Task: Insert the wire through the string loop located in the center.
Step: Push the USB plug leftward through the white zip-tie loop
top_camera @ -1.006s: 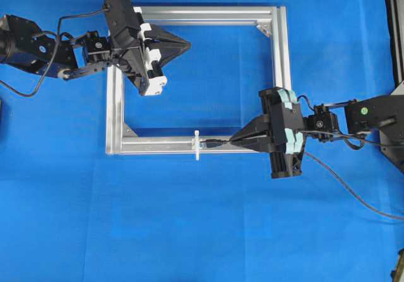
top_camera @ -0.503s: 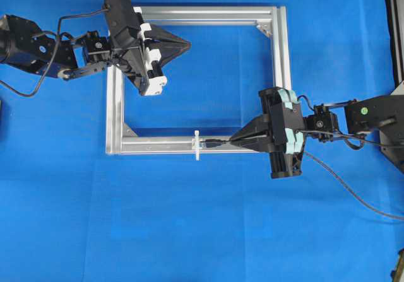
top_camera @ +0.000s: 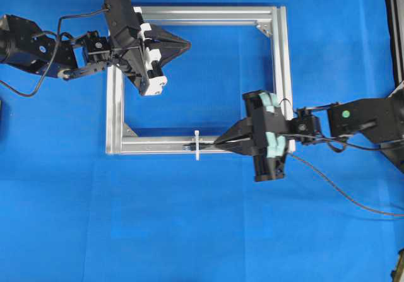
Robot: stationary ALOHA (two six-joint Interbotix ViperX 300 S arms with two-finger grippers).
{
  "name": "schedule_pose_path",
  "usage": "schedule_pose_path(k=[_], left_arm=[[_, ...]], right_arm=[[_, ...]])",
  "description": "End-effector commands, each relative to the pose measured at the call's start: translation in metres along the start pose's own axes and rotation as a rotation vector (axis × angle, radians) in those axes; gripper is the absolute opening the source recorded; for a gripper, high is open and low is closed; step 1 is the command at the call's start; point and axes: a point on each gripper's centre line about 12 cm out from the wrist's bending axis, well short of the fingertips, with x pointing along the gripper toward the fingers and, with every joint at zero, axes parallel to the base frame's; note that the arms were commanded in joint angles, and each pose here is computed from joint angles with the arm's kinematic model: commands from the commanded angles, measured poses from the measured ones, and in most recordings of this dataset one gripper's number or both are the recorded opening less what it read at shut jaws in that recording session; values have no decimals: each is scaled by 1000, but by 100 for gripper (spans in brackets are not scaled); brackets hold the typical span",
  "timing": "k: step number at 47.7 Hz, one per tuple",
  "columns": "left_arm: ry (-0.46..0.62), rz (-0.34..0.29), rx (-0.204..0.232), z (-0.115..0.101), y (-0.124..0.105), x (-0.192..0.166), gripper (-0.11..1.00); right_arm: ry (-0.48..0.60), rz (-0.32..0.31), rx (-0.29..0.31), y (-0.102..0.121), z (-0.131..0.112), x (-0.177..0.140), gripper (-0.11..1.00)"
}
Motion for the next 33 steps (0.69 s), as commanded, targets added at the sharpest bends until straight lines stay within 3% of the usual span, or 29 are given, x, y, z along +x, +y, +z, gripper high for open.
schedule_pose_path(k=[1, 13, 33], left_arm=[[-41, -9, 1, 13, -3, -3, 0], [-44, -8, 1, 14, -2, -2, 0], [-41, -5, -3, 14, -1, -3, 0]], right_arm=[[-47, 6, -1, 2, 16, 7, -2], [-53, 7, 0, 3, 22, 24, -2], [-49, 6, 0, 3, 21, 24, -2]])
